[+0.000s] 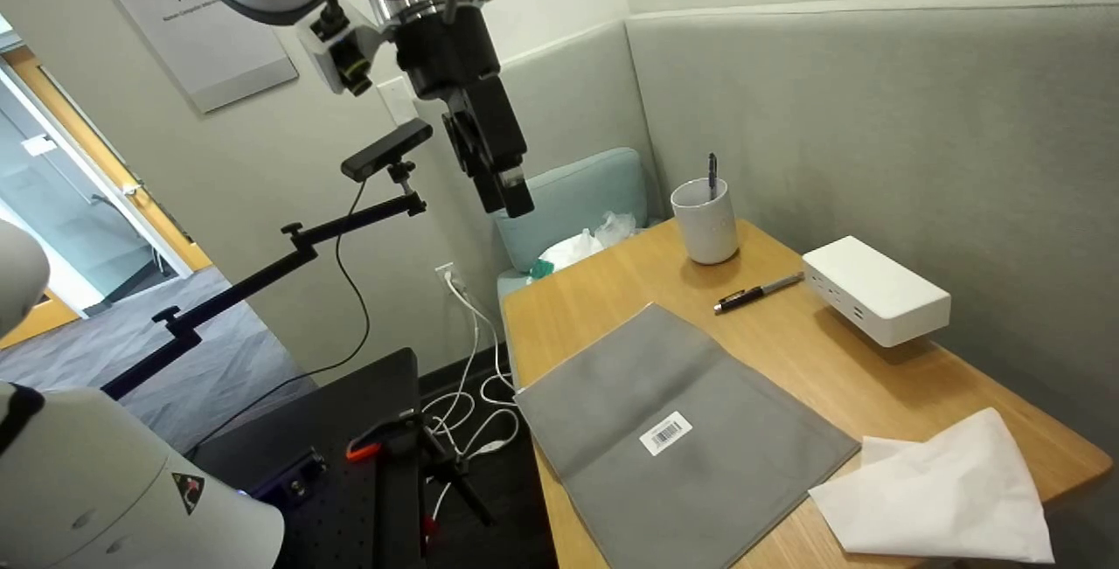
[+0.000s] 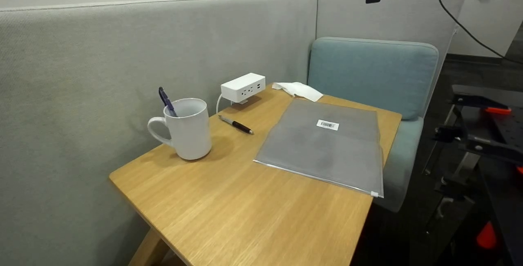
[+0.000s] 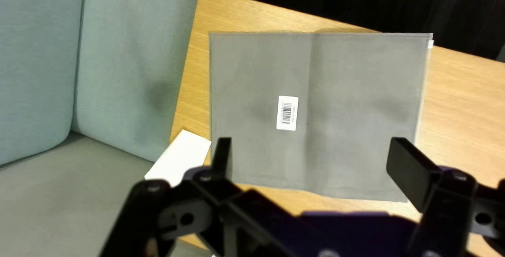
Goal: Fold the grey object in half
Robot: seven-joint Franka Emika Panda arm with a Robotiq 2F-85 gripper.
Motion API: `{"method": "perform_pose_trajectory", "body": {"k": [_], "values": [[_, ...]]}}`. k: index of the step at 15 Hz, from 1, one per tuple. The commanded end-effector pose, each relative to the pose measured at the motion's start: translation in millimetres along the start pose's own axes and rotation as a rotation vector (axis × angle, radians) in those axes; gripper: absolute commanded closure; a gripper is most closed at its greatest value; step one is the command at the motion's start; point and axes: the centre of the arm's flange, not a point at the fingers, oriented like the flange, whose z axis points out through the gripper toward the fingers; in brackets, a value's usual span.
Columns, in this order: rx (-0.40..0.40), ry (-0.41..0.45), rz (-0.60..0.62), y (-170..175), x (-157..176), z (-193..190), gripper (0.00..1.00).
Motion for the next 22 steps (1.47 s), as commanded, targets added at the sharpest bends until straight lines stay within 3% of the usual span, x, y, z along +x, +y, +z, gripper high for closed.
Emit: {"method": "perform_pose_trajectory", "body": {"k": [1, 3, 9, 16, 22], "values": [[0.001, -0.001, 0.003, 1, 0, 0, 0.00], [0.017, -0.009, 0.012, 0, 2, 4, 0.00], [0.063, 0.092, -0.045, -50, 27, 36, 0.00], [0.180, 0.125, -0.103, -113, 62, 108, 0.00], [0.234, 0.133, -0.113, -146, 79, 165, 0.00]]}}
